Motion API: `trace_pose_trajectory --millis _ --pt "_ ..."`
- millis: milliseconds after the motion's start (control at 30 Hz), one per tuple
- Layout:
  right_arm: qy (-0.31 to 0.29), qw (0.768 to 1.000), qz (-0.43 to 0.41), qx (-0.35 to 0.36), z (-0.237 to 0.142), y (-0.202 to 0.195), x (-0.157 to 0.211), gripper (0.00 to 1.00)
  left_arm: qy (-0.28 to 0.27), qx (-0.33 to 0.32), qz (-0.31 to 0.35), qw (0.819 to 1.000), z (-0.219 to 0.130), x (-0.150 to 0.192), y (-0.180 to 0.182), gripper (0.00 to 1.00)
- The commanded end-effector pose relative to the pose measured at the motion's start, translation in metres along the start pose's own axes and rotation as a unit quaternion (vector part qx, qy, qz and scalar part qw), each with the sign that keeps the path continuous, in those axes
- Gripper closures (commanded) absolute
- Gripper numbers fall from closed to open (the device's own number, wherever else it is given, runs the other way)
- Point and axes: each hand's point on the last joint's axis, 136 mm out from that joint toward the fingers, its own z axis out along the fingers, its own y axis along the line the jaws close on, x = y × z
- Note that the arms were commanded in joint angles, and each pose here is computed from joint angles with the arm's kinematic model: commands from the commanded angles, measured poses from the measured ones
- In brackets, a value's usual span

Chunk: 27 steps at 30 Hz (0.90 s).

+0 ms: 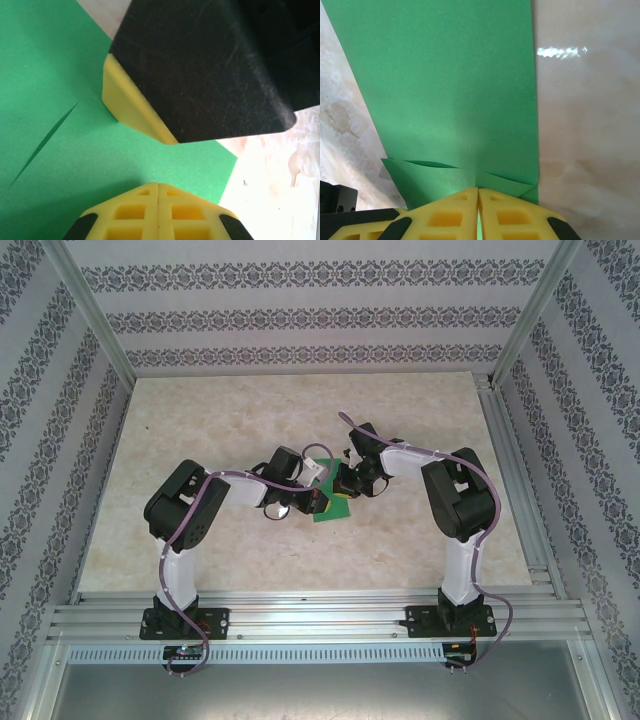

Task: Fold a paper plane with a square sheet of paper (fold left side to right side)
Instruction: Fold the triangle a second time at the center of the table.

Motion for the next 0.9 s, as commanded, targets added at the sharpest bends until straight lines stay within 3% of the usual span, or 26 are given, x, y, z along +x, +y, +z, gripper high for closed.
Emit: trace_pose_trajectory --millis 0,333,467,700,867 --pt "0.027 0.996 0.015 0.079 0.017 -0.040 0.018 0.90 0.032 -0.010 -0.010 0.999 0.000 0.028 0.006 1.00" --pt "0.031 0.996 0.017 0.085 0.017 -0.044 0.019 0.90 0.095 -0.026 -0.035 0.994 -0.013 0.086 -0.009 1.00" --pt "0.029 0.996 0.013 0.080 0.016 -0.041 0.017 0.90 0.088 -0.031 -0.038 0.995 -0.024 0.093 -0.017 1.00" --pt "-0.010 0.999 -0.015 0.034 -0.010 -0.002 -0.002 0.82 0.006 -0.053 -0.037 0.998 -0.062 0.041 -0.033 0.99" --pt "-0.052 0.997 -0.039 0.037 -0.047 0.015 -0.016 0.74 -0.058 -0.067 -0.121 0.989 -0.088 -0.002 -0.012 0.92"
